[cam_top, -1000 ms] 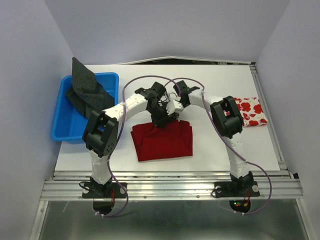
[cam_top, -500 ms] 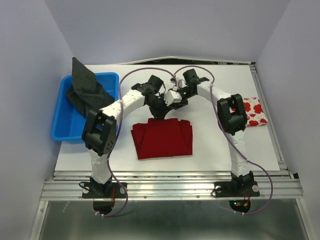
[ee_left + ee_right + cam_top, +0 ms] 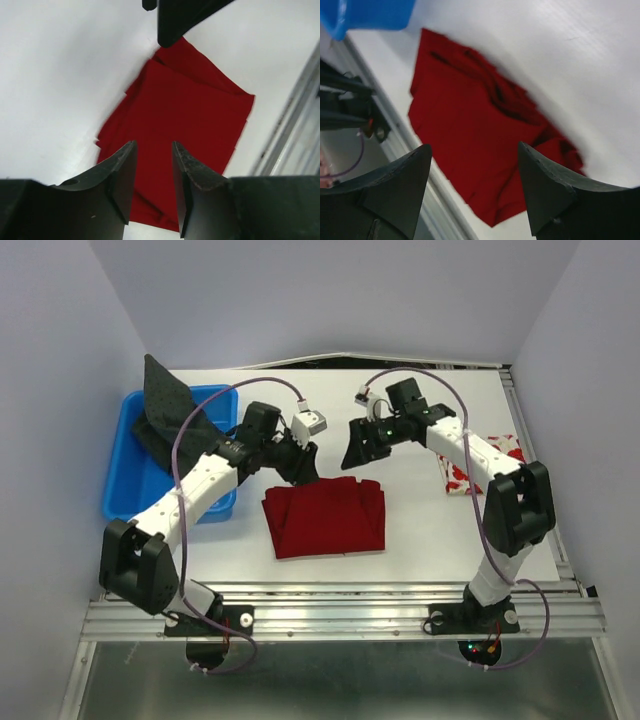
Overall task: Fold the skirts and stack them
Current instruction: Fold the skirt
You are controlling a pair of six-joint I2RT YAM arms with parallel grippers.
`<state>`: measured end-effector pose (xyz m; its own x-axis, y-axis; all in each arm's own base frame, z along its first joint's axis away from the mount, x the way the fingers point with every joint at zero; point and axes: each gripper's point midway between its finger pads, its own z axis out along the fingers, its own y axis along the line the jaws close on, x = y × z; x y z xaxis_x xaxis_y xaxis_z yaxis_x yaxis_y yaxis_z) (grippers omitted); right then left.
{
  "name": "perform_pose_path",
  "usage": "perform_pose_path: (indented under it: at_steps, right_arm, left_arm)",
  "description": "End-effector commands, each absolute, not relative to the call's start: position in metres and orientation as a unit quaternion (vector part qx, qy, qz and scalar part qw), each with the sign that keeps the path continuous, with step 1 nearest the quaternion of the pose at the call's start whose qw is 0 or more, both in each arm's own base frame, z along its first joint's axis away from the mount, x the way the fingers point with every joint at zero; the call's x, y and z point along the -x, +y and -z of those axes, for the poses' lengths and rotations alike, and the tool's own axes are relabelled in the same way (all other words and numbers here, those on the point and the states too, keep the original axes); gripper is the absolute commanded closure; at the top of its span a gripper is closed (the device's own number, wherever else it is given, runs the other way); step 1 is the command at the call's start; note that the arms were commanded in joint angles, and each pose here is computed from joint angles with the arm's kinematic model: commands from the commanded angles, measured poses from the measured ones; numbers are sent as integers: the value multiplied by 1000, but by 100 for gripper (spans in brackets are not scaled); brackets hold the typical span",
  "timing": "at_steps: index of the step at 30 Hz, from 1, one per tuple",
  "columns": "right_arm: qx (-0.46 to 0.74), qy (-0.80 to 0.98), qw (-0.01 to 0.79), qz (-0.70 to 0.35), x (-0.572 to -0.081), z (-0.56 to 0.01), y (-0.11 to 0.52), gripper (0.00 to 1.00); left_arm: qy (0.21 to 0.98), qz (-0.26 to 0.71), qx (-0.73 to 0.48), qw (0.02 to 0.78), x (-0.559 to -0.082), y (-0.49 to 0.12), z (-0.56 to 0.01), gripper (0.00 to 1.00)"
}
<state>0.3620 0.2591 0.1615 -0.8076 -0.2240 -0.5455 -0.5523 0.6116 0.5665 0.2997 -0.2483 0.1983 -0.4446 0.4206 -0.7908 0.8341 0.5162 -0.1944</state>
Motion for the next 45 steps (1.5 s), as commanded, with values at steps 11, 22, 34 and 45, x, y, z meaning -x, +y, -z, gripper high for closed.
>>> perform_pose_path:
  at_steps: [11,22,34,45]
  right_arm:
    - [197,904,30,-377,-285,-19,270,27]
    - [154,914,86,-366,-380,-54,246,29]
    - [112,915,175,-346,-342,-132,216,23]
    - [-26,923,169,-346,-341,-109,160,21]
  left_arm:
    - [886,315,-279,194,-303,-253,-50,62]
    - [851,269,-347,287,-388,-269,-98,59]
    - [715,88,-527,451,-317,-292,-189,44]
    - [621,6,-658,426,-257,-370,-135,36]
